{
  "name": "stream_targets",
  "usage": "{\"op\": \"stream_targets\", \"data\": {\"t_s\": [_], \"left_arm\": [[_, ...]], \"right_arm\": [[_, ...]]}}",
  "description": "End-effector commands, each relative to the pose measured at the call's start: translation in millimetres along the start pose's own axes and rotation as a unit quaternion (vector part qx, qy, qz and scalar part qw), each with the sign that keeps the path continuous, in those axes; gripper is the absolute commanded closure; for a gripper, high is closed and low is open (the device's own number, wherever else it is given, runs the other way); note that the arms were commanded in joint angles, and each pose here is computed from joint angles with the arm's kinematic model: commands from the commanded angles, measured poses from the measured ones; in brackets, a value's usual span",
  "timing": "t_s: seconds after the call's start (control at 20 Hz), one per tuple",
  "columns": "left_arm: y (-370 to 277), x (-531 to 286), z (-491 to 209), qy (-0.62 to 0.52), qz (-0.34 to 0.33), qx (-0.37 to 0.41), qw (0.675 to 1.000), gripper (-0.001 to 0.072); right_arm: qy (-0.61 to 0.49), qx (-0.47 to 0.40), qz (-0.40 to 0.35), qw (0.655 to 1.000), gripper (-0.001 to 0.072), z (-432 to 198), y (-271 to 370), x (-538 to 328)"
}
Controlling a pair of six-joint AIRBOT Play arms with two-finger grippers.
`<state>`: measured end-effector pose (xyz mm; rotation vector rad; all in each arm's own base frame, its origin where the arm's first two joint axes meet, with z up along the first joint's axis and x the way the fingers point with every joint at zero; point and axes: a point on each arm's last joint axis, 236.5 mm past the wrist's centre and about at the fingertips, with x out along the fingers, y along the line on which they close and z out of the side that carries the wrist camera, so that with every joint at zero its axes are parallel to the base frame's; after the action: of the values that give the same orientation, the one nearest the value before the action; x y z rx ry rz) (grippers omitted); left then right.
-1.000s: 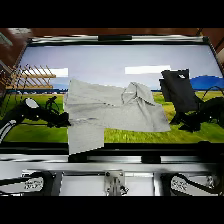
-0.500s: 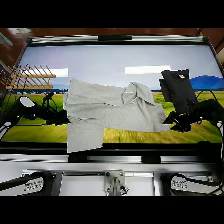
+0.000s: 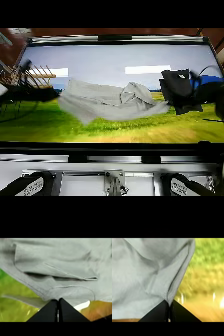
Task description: Fold the shirts.
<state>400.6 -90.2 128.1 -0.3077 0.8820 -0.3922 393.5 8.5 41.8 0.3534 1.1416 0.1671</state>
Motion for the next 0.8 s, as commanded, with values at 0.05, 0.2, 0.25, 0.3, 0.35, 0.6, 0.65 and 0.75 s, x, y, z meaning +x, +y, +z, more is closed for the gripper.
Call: {"op": "stream_targets", "data": {"t_s": [0.05,0.2,0.25,0.3,0.35,0.6,0.65,0.75], "left_arm": [[-118.7,-220.7,144.3,-0.322,-0.003,0.149,0.935,0.0673],[-206.2,-390.9,158.1,-0.51,-0.017,0.217,0.832,0.0673],[-226.0,-429.1,148.8,-0.546,-0.021,0.232,0.805,0.0673],[-241.8,-458.8,137.4,-0.572,-0.025,0.245,0.783,0.0673],[-252.2,-478.3,126.3,-0.587,-0.03,0.25,0.769,0.0673],[-265.9,-512.3,93.3,-0.611,-0.017,0.268,0.745,0.0672],[-262.7,-511.1,92.7,-0.608,-0.007,0.27,0.747,0.0673],[-253.7,-504.2,94.6,-0.596,0.016,0.273,0.755,0.0673]], "right_arm": [[-0.348,-0.129,-0.007,0.929,0.0635,104.1,93.8,-227.6],[-0.58,-0.169,-0.015,0.796,0.0635,95.4,148.5,-408.3],[-0.625,-0.175,-0.014,0.76,0.0635,80.6,160.3,-448.8],[-0.658,-0.18,-0.012,0.731,0.0635,63.7,170.1,-480.0],[-0.675,-0.185,-0.01,0.714,0.0635,48.3,177.1,-499.3],[-0.694,-0.203,-0.021,0.69,0.0635,4.1,187.4,-527.5],[-0.694,-0.205,-0.028,0.689,0.0635,2.1,186.0,-528.6],[-0.687,-0.208,-0.044,0.695,0.0635,2.6,180.9,-524.4]]}}
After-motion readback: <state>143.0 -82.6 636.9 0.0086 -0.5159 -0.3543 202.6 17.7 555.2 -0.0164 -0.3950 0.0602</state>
